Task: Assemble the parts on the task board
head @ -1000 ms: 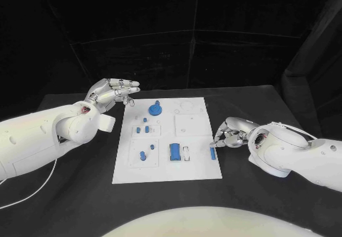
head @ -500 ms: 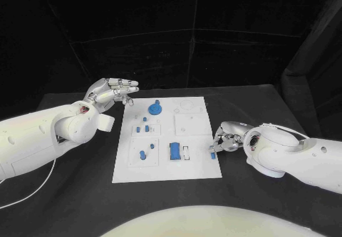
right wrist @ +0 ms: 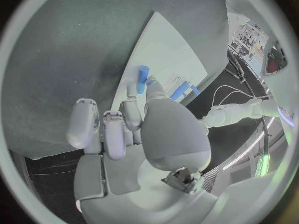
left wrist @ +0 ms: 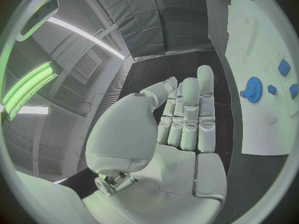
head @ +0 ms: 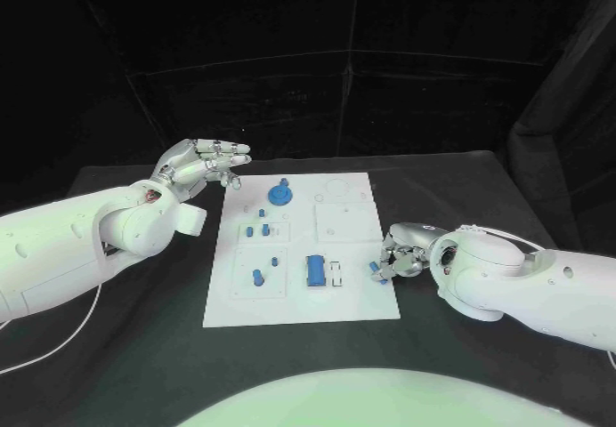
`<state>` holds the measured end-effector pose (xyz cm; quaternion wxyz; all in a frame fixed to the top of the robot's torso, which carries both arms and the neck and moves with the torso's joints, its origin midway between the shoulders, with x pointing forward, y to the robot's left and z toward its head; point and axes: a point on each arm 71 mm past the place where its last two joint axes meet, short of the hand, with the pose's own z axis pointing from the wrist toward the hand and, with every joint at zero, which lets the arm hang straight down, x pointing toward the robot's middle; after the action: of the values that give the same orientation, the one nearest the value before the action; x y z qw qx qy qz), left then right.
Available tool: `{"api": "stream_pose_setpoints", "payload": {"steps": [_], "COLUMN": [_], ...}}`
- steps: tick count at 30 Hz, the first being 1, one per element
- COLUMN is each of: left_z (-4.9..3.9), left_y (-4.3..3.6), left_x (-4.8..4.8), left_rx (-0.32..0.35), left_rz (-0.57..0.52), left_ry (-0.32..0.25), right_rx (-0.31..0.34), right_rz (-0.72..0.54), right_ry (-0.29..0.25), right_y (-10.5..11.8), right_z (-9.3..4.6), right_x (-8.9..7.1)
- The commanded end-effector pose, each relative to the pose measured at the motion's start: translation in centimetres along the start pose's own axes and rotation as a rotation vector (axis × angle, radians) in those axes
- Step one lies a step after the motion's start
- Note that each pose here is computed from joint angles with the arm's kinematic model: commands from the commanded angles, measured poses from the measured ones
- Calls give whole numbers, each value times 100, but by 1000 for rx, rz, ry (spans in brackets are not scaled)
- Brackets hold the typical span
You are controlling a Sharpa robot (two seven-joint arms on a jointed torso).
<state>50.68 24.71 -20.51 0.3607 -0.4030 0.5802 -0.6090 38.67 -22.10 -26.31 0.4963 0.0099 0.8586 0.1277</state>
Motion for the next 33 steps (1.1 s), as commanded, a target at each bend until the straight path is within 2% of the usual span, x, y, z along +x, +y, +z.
{"api": "stream_pose_setpoints", "payload": {"steps": [1, 10, 17, 27, 33], "left_z": [4, -1, -5, -6, -6], "left_y": [-10, -5, -3, 1, 3], "left_x": [11, 10, 7, 8, 10], "left_rx": [5, 1, -1, -2, -3], "left_rz": [-9, -10, -10, -10, -10], "left_ry": [11, 13, 14, 15, 15], "right_rx": [-2, -19, -19, -1, -24], "right_rz": [-46, -99, -95, 96, 210], "right_ry": [13, -13, -30, -28, -57], "right_y": [14, 93, 121, 129, 198], "right_z": [13, 58, 61, -7, -78], "right_x": [26, 37, 31, 27, 2]}}
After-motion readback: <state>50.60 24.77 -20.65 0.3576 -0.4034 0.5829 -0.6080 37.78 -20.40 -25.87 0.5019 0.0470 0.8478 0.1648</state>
